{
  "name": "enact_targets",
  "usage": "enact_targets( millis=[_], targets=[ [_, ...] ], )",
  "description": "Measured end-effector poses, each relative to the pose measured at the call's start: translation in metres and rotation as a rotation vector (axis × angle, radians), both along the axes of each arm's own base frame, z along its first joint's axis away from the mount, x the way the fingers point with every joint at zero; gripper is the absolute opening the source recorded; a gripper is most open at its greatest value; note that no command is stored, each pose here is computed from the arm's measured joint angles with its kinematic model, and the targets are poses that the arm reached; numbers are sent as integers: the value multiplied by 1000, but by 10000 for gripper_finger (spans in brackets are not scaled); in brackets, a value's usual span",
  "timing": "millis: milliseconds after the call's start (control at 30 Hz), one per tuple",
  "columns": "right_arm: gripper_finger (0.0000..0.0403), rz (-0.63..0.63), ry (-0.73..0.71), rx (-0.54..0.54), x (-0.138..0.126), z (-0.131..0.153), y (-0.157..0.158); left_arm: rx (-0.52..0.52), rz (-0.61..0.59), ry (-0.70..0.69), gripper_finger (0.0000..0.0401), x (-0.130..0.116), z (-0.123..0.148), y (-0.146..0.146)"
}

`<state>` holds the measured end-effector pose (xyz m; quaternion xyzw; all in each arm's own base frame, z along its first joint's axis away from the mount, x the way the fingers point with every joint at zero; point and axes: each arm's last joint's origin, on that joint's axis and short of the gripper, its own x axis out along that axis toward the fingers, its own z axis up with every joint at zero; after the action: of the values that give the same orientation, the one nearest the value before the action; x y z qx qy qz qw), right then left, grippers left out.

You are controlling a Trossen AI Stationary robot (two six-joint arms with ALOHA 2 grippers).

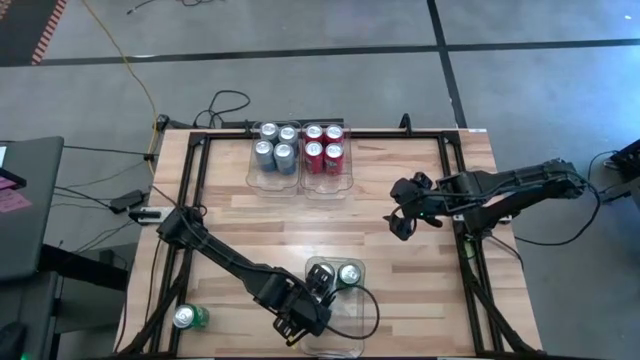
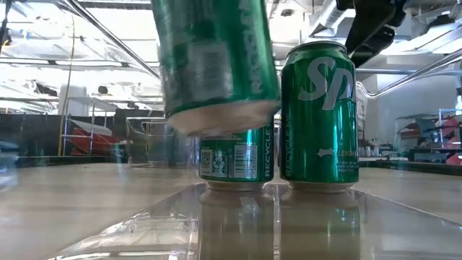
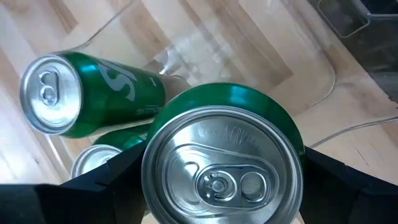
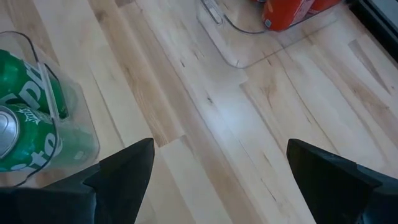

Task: Sort soda cans
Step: Put the top green soda can into the bottom transparent bin

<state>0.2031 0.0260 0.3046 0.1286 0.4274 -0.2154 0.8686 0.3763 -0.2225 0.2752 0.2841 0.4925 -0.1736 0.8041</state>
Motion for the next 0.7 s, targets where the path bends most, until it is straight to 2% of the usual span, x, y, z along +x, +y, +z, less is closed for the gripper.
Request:
enact_targets(
  millis=[333, 567, 700],
  targets=[
    [384, -17, -6, 11, 0, 0, 0, -27, 3, 8, 307, 2, -2, 1],
    [384, -28, -10, 19, 0, 0, 0, -26, 21, 20, 308, 3, -21, 3],
    [384, -29, -10, 20, 0, 0, 0, -41, 54, 19, 308, 3, -21, 3]
  ],
)
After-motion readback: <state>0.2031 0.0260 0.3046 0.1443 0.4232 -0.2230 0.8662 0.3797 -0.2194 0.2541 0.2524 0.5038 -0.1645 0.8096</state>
